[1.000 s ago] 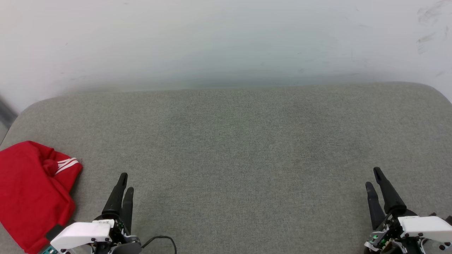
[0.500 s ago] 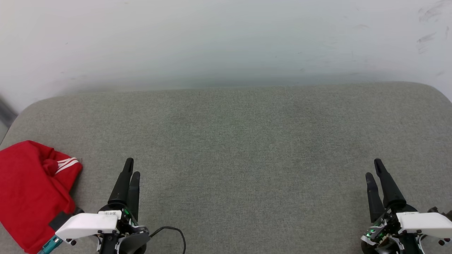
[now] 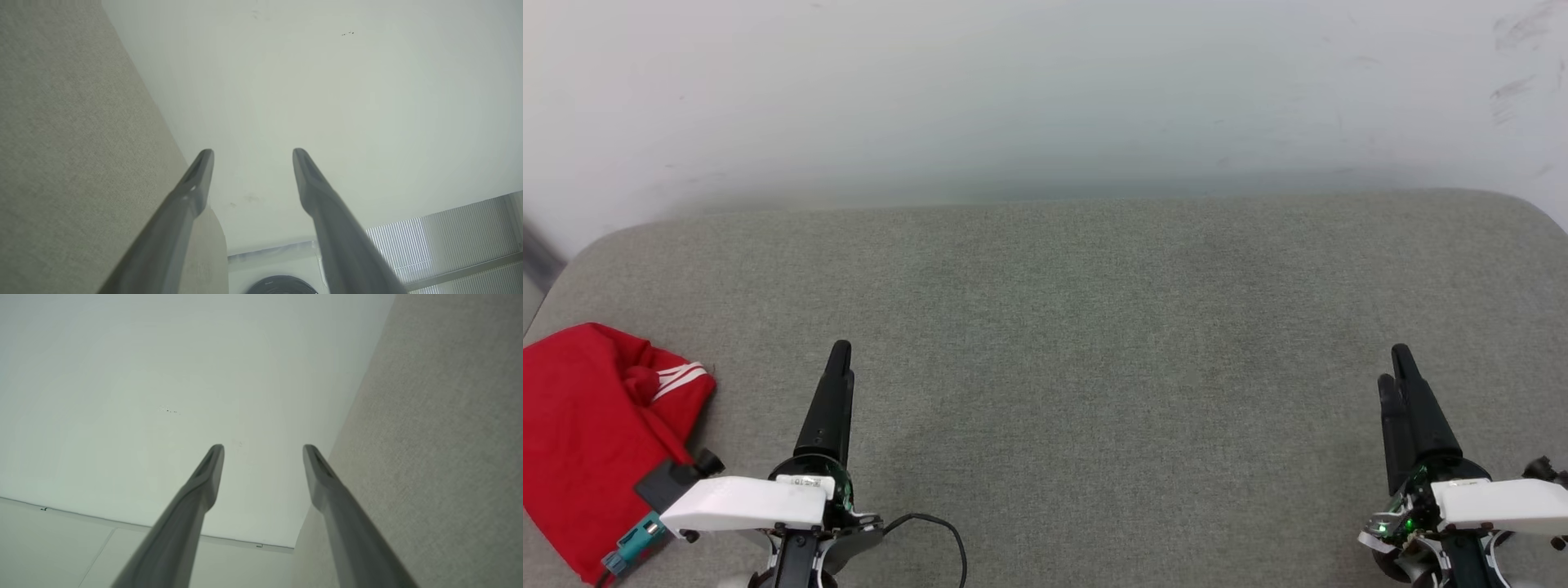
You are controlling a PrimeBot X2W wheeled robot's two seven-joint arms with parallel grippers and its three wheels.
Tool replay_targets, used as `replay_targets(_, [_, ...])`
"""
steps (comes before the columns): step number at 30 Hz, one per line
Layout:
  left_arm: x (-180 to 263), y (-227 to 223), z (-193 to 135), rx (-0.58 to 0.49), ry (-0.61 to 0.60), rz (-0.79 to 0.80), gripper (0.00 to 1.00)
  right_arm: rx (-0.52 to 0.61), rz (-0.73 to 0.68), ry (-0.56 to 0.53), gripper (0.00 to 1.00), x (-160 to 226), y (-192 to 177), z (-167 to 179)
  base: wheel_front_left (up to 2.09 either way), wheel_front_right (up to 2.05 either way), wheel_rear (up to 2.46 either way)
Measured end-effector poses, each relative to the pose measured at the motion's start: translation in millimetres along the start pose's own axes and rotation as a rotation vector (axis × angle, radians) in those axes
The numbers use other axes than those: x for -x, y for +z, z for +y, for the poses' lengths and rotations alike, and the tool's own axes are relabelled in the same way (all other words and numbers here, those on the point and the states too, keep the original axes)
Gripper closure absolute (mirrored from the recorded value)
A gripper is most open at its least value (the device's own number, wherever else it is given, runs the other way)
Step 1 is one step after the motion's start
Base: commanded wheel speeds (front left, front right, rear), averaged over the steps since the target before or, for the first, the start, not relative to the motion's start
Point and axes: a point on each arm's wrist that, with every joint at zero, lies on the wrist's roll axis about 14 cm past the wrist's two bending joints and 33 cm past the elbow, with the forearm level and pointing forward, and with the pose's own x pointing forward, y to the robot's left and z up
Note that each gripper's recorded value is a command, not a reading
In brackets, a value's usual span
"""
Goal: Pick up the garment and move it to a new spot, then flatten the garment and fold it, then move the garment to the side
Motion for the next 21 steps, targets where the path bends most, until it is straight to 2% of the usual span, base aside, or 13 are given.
replay_targets(4, [0,0,-5,-0.106,-0.016,0.000,0.00,0.098,0.002,0.024,0.00,-1,1,7,0.00,0.00,0.00])
replay_targets(13, [0,-1,-13,-0.352,-0.050,-0.001,0.00,0.470,0.021,0.089,0.00,-2,-4,22,0.00,0.00,0.00])
replay_targets(21, [1,-1,-16,-0.556,-0.070,-0.005,0.00,0.718,0.042,0.144,0.00,-1,-16,35,0.00,0.00,0.00])
